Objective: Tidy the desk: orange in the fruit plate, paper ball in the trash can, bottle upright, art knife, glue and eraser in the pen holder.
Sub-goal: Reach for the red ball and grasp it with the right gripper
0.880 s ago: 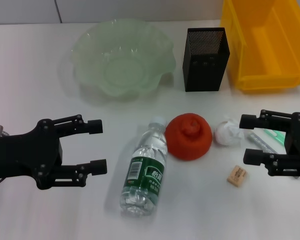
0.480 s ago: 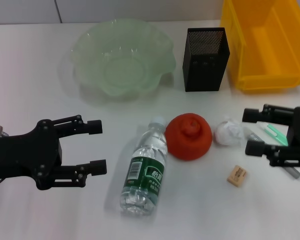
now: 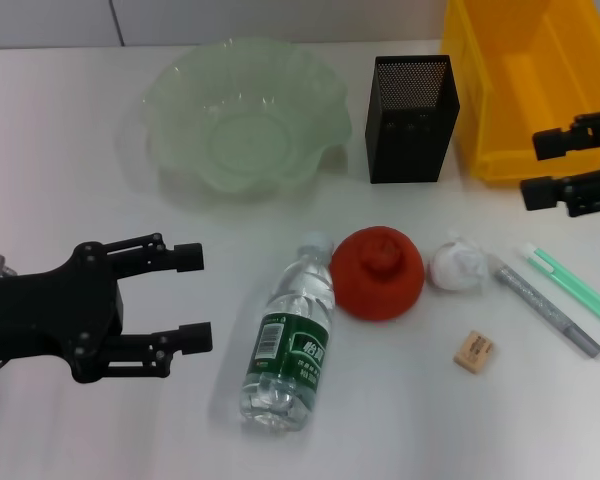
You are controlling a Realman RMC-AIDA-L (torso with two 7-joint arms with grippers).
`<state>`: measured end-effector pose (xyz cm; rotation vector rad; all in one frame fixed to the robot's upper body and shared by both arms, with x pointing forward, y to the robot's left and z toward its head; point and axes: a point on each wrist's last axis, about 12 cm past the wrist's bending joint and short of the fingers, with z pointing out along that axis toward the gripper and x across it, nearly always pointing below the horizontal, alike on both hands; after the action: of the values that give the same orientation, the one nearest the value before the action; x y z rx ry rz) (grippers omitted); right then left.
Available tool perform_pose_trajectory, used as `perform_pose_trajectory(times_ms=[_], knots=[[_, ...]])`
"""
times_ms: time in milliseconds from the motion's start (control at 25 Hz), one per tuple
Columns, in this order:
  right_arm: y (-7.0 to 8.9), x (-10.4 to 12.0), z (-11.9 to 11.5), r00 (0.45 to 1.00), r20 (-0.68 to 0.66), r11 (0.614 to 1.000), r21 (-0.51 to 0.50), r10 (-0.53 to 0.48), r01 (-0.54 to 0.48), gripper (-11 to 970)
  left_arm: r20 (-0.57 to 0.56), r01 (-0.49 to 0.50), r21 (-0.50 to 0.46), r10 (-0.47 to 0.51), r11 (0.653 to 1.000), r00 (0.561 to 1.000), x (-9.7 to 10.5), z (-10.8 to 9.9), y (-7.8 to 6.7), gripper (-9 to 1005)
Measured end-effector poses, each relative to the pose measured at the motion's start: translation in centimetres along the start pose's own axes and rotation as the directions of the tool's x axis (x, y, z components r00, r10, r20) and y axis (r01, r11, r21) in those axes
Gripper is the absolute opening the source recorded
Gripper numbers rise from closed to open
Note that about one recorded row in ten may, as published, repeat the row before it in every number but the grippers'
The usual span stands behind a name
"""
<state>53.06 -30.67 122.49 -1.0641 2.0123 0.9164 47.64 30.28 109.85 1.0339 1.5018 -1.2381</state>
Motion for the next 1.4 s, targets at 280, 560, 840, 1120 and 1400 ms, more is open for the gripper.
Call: perform_pose_trajectory(times_ms=[280,560,840,1120,1400], knots=[[0.6,-4.4,4.8,0.936,-0.350,0.999,0.033,-0.027,0.041,766,0.001,0.010,-0.014,-0.010,1.000,1.000,0.3,-0.3,-0.2,829],[0.3,-6.3,13.3,0.820,-0.560,0.983,0.046,-0.120,0.175,766,-0.004,0.002,-0.016,-0.002,1.000,1.000,0.1,-0.2,0.1,829],[-0.2,-5.9,17.8,0.769,-0.614,0.968,0.030,-0.178,0.249,766,-0.003,-0.008,-0.015,0.008,1.000,1.000,-0.1,-0.2,0.2,829],[-0.1,-4.8,20.3,0.726,-0.649,0.954,0.004,-0.226,0.300,766,-0.005,-0.014,-0.021,0.014,1.000,1.000,-0.1,-0.1,0.3,830],[-0.3,-4.1,20.8,0.718,-0.659,0.952,0.007,-0.225,0.305,678,-0.008,-0.014,-0.023,0.014,1.000,1.000,0.0,0.0,0.4,830]])
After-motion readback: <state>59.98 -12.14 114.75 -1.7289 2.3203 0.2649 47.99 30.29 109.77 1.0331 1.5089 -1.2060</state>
